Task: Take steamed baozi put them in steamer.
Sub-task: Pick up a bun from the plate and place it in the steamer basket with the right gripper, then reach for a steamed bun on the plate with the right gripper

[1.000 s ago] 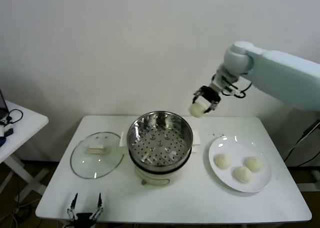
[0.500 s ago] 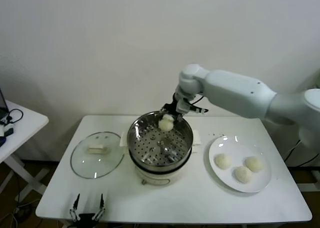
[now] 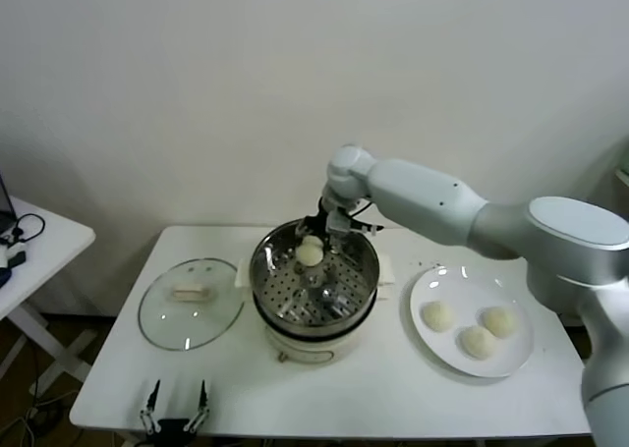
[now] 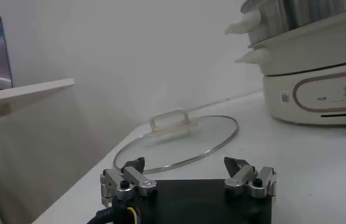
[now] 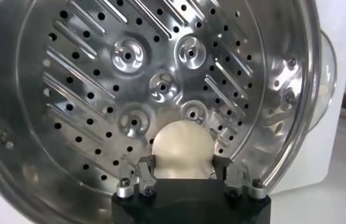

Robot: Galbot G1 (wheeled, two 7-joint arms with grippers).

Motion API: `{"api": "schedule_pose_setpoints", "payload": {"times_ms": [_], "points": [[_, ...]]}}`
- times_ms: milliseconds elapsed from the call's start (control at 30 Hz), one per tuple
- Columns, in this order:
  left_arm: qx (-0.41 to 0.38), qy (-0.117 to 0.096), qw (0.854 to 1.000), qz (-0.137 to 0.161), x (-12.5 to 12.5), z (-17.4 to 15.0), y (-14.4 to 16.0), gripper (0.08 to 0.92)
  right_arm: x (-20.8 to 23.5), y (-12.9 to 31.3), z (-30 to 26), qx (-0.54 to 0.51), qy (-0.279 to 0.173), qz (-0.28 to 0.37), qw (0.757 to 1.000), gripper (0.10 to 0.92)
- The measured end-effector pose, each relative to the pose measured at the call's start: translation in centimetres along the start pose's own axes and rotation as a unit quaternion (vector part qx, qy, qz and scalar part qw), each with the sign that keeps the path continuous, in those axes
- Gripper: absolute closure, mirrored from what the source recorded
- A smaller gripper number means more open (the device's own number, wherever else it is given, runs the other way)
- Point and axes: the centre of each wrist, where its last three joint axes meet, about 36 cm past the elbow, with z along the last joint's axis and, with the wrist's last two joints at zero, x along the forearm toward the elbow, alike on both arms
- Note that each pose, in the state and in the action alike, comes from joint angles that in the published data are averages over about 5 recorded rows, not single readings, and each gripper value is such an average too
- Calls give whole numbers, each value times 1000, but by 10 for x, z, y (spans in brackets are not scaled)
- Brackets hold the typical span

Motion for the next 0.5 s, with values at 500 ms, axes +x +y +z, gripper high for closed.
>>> {"api": "schedule_pose_setpoints", "payload": {"times_ms": [500], "points": [[-3, -3, 1000, 0, 4, -5, -1, 177, 89, 40, 35, -107, 6, -15, 994, 199]]}}
